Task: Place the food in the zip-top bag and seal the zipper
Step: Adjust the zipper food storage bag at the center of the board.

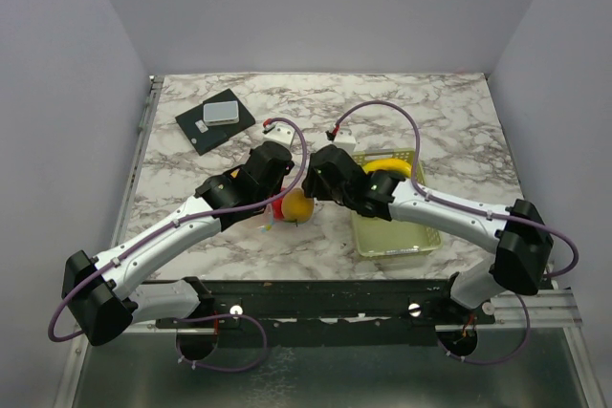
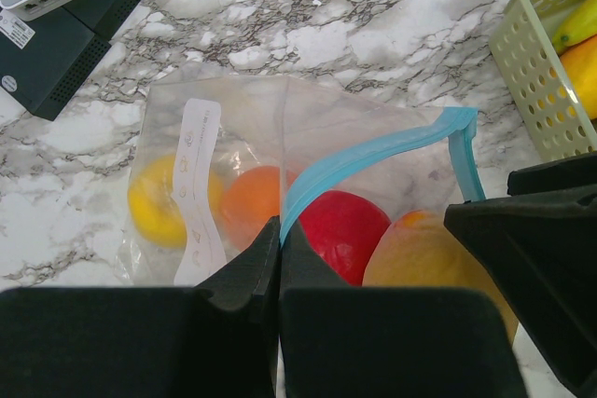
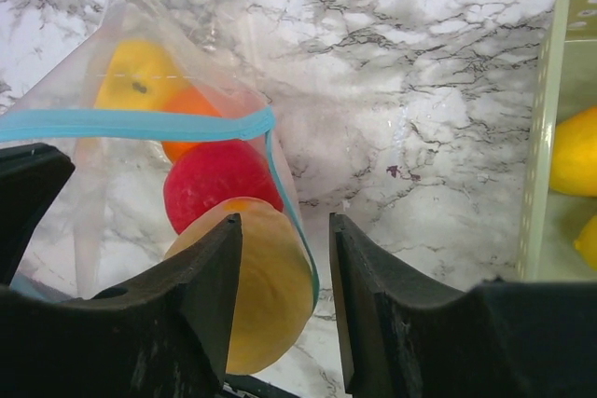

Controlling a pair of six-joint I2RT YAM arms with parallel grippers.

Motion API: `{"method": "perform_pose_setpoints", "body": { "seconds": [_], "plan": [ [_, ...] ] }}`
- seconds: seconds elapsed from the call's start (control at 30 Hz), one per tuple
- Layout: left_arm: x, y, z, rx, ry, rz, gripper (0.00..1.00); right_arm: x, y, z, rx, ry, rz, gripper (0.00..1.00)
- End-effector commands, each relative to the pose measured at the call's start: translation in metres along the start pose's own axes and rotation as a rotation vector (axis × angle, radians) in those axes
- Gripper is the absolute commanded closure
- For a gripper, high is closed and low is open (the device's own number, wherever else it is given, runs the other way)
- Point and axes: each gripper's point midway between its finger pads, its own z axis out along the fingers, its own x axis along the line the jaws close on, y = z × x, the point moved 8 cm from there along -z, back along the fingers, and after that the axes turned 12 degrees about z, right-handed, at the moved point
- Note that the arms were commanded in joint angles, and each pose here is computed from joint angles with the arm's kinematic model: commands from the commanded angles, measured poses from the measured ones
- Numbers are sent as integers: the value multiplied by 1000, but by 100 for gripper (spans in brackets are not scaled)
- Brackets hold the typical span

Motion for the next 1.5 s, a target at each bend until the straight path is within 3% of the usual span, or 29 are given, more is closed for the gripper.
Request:
{"method": "perform_pose_setpoints", "body": {
  "seconds": [0.0, 0.77, 0.87, 0.97, 1.47],
  "plan": [
    [-2, 0, -2, -17, -17, 1, 100, -2, 4, 10, -10, -20, 10, 53],
    [-2, 0, -3, -19, -22, 1, 100, -8, -5, 31, 109, 75, 58, 74],
    [-2, 0, -2, -19, -22, 1, 100, -7, -7, 31, 120, 81, 61, 83],
    [-2, 1, -3, -21, -23, -1, 100, -7, -5, 28, 118, 85, 62, 99],
    [6, 6, -23, -66, -42, -59, 100, -9, 9, -3, 103, 84, 48, 99]
  ]
}}
